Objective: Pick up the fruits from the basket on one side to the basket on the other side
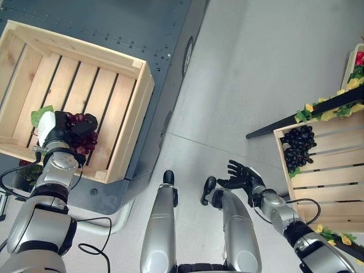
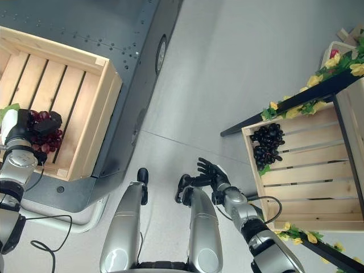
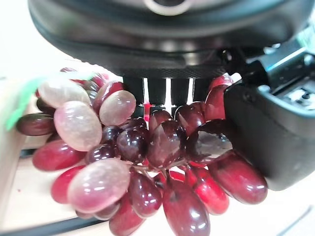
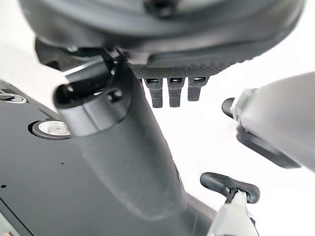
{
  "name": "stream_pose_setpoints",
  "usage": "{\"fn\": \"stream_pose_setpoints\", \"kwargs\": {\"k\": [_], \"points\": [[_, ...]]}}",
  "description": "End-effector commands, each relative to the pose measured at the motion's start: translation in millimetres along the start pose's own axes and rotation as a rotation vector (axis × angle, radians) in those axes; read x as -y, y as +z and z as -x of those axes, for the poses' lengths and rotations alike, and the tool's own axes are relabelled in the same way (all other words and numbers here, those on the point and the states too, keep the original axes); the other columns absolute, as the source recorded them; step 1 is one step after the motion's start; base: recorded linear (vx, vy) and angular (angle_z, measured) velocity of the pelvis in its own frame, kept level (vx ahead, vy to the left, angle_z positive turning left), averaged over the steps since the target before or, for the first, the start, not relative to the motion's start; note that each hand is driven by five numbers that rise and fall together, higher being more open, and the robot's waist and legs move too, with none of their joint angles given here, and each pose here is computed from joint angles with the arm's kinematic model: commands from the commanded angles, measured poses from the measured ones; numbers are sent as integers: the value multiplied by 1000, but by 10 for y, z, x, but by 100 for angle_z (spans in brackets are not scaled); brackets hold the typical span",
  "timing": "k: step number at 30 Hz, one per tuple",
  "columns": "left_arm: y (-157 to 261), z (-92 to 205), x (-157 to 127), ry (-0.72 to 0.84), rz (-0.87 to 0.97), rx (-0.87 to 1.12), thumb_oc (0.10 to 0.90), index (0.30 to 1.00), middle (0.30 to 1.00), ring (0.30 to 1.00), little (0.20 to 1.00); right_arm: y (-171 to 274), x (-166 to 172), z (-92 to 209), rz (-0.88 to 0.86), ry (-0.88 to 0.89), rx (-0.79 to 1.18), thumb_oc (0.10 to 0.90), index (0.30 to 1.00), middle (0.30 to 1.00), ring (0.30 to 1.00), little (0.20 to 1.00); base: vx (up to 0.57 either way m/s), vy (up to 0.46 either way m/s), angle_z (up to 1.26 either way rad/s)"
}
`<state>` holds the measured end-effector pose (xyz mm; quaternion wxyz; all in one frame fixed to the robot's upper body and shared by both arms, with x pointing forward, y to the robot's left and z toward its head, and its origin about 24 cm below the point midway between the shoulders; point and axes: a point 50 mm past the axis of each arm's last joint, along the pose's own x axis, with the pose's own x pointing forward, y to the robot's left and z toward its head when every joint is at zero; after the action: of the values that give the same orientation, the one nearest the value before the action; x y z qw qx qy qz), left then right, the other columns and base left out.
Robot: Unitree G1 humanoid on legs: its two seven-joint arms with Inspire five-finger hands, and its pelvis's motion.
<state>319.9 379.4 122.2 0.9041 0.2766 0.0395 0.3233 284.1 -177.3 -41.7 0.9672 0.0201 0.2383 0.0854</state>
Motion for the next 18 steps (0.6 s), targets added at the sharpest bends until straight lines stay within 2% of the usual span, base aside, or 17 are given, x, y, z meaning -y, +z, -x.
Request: {"fn": "stream_pose_setpoints", "kwargs": {"k": [1,4,6,18], "points": [[177,-6,-266,186,315,119,400,300,300,300,300,117,-9,50,-104,-43,138,800,900,900,900,900,-33,-64,8],[123,71,-209,212,530,127,400,300,300,300,300,82,-84,41,-125,-38,134,800,900,900,900,900,-2,-52,6],[81,103,-198,230,602,122,400,300,300,300,300,60,-107,38,-133,-34,127,800,900,900,900,900,15,-42,4],[-173,271,-285,335,714,123,400,300,300,300,300,-149,-117,98,-127,-34,60,800,900,900,900,900,7,-4,-2]]}}
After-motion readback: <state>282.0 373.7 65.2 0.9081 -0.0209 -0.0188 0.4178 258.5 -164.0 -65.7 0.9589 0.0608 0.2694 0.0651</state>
